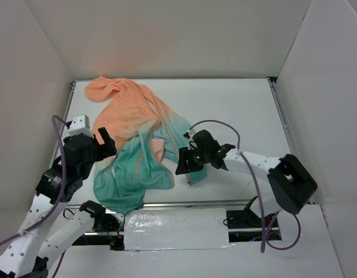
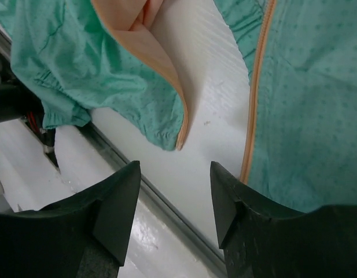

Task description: Zip up the jacket

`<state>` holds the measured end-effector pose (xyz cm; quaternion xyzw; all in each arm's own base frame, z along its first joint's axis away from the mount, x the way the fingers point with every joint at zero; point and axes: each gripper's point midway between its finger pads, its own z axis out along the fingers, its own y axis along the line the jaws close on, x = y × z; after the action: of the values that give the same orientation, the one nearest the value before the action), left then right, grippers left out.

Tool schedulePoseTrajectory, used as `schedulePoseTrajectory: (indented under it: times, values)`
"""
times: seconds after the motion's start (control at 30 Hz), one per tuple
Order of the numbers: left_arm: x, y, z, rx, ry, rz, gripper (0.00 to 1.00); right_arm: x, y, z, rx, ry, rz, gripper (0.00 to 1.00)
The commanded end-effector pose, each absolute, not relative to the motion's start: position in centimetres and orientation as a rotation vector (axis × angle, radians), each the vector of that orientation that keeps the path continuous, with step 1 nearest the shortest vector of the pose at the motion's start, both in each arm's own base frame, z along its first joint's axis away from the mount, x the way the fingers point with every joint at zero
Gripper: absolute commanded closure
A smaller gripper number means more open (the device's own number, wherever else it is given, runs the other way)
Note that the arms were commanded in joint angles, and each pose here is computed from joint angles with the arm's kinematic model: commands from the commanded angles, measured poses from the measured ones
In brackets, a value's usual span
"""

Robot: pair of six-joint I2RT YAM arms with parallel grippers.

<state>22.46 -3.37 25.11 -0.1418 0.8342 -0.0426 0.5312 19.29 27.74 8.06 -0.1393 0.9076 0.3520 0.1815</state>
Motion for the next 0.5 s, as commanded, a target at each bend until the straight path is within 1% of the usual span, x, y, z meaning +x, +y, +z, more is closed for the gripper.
schedulePoseTrajectory:
  times: [0.0,0.07,0.13,0.17,0.4,0.47]
  values:
    - [23.3,-4.0,25.5,-0.319,1.971,-0.130,0.01,21.4,31.5,9.1,-0.498,2.426,1.097,0.42]
    - [23.5,-4.2,25.3,-0.309,1.987,-0.126,0.01,21.5,32.1,6.9,-0.498,2.483,1.086,0.42]
    - [23.6,-4.3,25.2,-0.301,1.994,-0.127,0.01,21.8,32.9,6.2,-0.509,2.485,1.112,0.43]
    - [23.6,-4.4,25.1,-0.297,1.997,-0.129,0.01,21.8,33.1,5.8,-0.509,2.500,1.111,0.46]
    - [23.7,-4.8,25.4,-0.264,1.991,-0.157,0.01,23.5,34.8,4.8,-0.503,2.515,1.067,0.46]
    - [23.7,-4.8,25.3,-0.263,1.994,-0.156,0.01,23.1,35.0,3.5,-0.510,2.551,1.069,0.46]
